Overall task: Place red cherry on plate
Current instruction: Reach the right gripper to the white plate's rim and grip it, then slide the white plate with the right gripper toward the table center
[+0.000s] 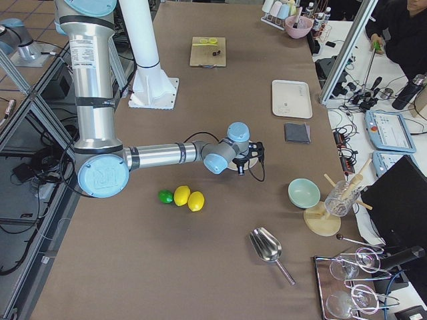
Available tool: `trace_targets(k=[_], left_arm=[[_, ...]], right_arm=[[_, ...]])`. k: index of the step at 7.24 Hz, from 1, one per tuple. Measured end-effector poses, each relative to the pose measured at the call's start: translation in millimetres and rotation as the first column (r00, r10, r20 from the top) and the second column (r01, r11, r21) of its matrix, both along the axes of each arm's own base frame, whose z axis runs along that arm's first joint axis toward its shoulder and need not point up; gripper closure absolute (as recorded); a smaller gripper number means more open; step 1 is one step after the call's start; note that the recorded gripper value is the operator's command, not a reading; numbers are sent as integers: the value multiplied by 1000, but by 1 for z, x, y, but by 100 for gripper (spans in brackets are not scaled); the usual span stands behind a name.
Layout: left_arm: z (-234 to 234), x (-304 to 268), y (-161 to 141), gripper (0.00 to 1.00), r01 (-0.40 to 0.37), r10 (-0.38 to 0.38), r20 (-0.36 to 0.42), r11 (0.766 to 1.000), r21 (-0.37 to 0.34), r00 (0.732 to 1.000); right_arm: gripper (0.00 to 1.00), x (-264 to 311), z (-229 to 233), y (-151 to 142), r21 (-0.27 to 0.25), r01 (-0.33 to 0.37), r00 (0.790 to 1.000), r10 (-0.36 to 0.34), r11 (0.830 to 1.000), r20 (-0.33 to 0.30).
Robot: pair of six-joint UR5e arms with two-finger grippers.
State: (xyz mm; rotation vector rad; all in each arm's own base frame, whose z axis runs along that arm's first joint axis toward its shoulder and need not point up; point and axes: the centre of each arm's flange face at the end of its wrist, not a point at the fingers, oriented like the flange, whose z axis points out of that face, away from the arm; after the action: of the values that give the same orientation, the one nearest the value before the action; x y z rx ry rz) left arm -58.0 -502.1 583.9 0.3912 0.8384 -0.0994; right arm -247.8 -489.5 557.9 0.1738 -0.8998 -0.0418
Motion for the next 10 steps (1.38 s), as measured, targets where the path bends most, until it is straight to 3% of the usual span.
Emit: trace_targets(k=[2, 5, 8, 10], left_arm=[[1, 0, 0, 2, -1, 1, 0, 1000, -1, 1000], [0, 0, -1, 2, 0, 0, 0, 1000, -2, 1000], [-2, 0, -3, 2, 5, -5, -4, 1000, -4, 1000], [-5, 0, -5, 2, 15, -16, -10, 1000, -10, 1000]], right_arm=[[100, -9, -47, -13, -29, -15, 996, 18, 999, 92], [100, -75, -140, -31, -70, -25, 977, 39, 997, 211], [100, -187, -237, -6, -79, -74, 956, 93, 994, 278], [100, -246, -263, 11, -71, -100, 953, 116, 992, 279]])
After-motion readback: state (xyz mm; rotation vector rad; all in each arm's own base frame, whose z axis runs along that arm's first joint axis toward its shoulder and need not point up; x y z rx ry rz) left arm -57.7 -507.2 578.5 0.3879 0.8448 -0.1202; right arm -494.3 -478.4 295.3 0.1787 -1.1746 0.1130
